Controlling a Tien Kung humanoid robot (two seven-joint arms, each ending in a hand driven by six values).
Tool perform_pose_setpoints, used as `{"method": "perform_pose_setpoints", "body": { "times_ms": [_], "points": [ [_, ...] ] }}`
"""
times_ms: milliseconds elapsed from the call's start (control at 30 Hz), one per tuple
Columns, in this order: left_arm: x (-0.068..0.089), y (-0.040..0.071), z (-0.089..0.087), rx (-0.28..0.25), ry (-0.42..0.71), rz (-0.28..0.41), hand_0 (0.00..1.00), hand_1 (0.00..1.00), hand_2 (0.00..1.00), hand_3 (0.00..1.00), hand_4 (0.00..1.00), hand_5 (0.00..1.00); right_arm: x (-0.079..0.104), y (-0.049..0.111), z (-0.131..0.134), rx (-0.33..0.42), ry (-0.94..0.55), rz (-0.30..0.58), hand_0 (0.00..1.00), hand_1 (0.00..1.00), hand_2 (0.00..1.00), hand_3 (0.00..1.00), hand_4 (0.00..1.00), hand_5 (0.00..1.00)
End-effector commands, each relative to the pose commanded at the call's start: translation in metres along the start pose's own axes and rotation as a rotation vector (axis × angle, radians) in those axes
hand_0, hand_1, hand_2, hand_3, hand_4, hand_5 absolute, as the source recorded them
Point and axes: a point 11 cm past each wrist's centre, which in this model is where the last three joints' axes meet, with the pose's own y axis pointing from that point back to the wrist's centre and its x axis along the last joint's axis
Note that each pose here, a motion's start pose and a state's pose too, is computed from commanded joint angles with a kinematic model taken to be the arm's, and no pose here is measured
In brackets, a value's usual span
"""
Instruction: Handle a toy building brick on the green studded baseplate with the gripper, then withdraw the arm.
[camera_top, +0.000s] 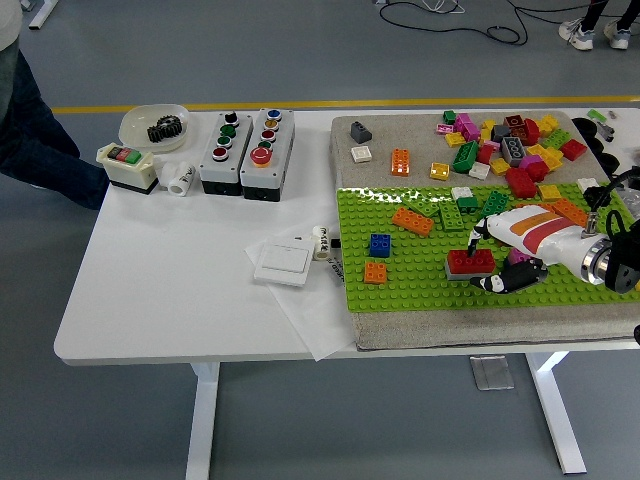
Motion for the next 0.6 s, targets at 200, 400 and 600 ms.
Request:
{"method": "perform_pose_setpoints", "body": {
  "times_ms": [200, 400, 600],
  "points": [
    [0.001, 0.0, -0.001, 0.003, -0.005, 0.002, 0.8, 0.844, 0.824, 0.706, 0.784, 0.646, 0.019, 0.004, 0.008, 0.022, -0.089, 0.127, 0.689, 0.692, 0.722, 0.592, 0.797, 0.45],
    [0.001, 0.0, -0.002, 0.004, -0.01, 0.002, 0.8, 0.842, 0.822, 0.703, 0.784, 0.646, 0.04, 0.012, 0.023, 0.039, -0.271, 0.292, 0.727, 0.728, 0.753, 0.661, 0.809, 0.443],
    [0.0, -0.001, -0.004, 0.004, -0.014, 0.0, 0.8, 0.84, 0.82, 0.702, 0.785, 0.647, 0.05, 0.022, 0.045, 0.024, -0.533, 0.376, 0.744, 0.736, 0.76, 0.692, 0.835, 0.46]
  ]
}}
